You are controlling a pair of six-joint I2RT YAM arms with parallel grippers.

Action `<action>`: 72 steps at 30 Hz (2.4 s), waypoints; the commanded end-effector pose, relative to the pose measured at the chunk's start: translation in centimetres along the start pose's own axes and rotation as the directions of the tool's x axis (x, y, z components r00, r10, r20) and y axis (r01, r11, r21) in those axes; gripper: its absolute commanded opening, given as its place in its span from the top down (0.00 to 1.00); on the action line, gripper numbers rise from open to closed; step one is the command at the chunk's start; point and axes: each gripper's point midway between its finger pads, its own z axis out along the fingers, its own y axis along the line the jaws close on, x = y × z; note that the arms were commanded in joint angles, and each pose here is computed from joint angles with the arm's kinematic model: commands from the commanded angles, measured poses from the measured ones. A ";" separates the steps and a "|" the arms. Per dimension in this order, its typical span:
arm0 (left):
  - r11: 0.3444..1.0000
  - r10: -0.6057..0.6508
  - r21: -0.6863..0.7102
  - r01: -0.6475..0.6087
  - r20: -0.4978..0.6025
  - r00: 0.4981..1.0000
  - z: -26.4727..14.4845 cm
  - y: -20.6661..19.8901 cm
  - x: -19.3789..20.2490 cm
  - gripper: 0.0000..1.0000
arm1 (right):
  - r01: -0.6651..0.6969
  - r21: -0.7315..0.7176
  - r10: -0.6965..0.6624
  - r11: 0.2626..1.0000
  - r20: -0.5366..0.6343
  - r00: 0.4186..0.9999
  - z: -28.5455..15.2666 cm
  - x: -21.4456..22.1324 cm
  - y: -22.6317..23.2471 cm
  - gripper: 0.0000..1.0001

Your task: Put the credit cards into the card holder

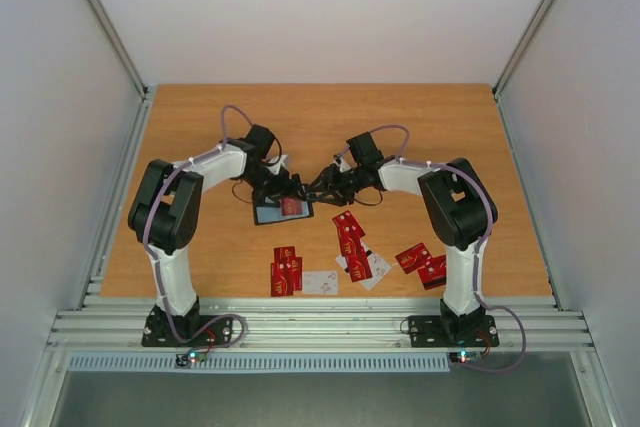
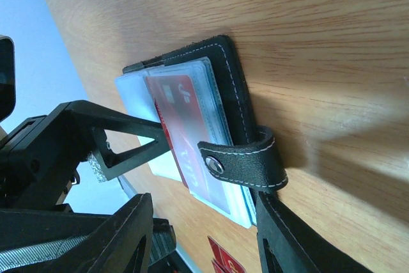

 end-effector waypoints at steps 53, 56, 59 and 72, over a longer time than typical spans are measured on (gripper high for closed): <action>0.981 -0.067 -0.186 0.064 -0.008 0.998 0.3 1.1 -0.3 0.44 | 0.037 -0.045 -0.042 0.998 -0.101 0.994 1.9 1.1 0.7 0.54; 0.982 -0.071 -0.177 0.068 -0.009 0.997 0.6 0.9 -0.5 0.45 | 0.041 -0.043 -0.045 0.998 -0.106 0.993 1.8 1.3 0.7 0.54; 0.983 -0.069 -0.172 0.066 -0.012 0.998 0.9 0.4 -0.6 0.45 | 0.046 -0.043 -0.051 0.998 -0.109 0.993 1.8 1.3 0.8 0.55; 0.992 -0.055 -0.115 0.055 0.007 0.998 0.4 -2.1 -1.0 0.46 | 0.054 -0.045 -0.058 0.998 -0.108 0.992 1.6 1.2 1.0 0.54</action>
